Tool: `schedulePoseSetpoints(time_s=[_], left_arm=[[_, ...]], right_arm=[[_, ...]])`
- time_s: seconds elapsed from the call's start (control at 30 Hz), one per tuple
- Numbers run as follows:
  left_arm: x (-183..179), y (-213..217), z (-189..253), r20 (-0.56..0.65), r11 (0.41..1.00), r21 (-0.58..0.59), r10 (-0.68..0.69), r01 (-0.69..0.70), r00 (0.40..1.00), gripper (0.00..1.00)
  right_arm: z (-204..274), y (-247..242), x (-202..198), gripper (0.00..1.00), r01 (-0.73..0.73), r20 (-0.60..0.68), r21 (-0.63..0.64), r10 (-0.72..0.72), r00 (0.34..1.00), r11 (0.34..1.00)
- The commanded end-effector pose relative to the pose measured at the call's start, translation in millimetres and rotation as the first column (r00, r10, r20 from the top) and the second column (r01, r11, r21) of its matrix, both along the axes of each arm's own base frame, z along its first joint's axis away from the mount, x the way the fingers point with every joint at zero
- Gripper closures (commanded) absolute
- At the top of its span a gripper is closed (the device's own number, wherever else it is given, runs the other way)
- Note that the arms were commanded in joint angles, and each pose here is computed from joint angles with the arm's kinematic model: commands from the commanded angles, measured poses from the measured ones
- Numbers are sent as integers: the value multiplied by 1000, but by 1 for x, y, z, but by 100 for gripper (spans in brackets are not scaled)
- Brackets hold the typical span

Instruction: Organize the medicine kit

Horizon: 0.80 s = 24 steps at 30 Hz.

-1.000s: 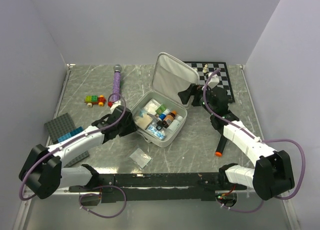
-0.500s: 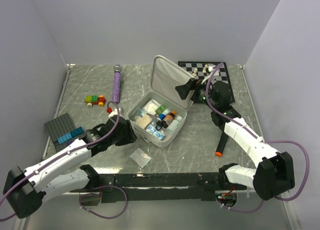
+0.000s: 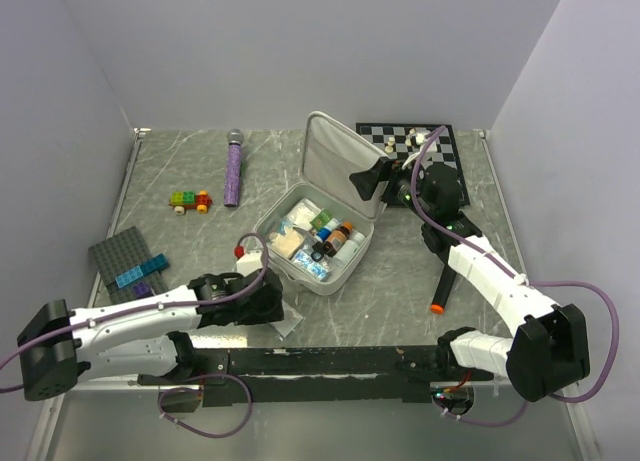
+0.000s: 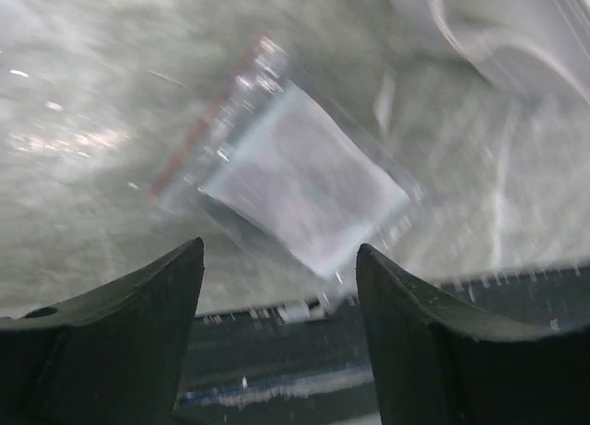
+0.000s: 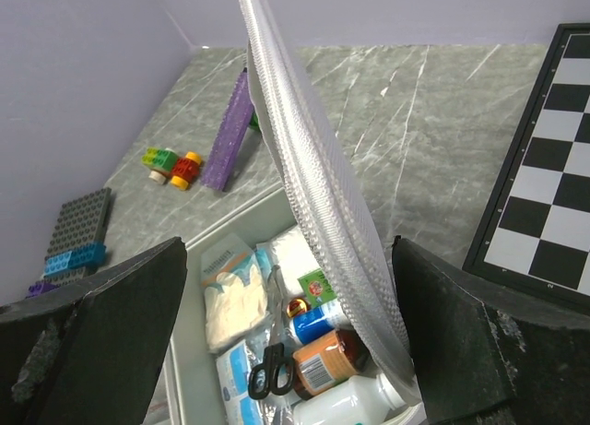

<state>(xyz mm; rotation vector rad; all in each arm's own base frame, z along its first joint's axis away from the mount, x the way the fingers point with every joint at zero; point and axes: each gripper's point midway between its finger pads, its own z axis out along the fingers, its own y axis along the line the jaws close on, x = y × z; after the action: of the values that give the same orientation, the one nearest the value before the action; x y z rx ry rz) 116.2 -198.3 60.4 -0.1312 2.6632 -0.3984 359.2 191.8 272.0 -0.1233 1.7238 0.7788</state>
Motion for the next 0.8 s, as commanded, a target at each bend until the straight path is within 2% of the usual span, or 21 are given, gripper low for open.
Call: schedulePoseSetpoints(time_s=[0.0, 0.2, 0.3, 0.43, 0.5, 0.6, 0.77], left_arm=[[27, 17, -3, 96, 982, 50, 175, -180, 980, 28], [29, 26, -24, 28, 979, -22, 205, -205, 978, 28], [25, 25, -31, 2, 975, -98, 200, -199, 980, 25], [22, 22, -36, -15, 977, -128, 167, -168, 986, 24], [19, 17, -40, -30, 983, -132, 122, -125, 992, 26], [16, 10, -45, -53, 988, -132, 78, -84, 996, 36], [13, 11, -51, -73, 992, -103, 62, -69, 995, 61]], right_arm=[[18, 4, -5, 2, -20, 58, 20, 19, 998, 1000], [12, 5, -8, 1, -26, 53, 21, 25, 998, 999], [9, 7, -9, 1, -32, 44, 19, 31, 999, 999], [7, 9, -7, 1, -39, 39, 25, 38, 999, 999], [6, 10, -7, 1, -45, 34, 27, 44, 998, 999], [4, 11, -6, 1, -44, 26, 27, 44, 999, 999], [4, 9, -6, 1, -37, 25, 22, 37, 999, 999]])
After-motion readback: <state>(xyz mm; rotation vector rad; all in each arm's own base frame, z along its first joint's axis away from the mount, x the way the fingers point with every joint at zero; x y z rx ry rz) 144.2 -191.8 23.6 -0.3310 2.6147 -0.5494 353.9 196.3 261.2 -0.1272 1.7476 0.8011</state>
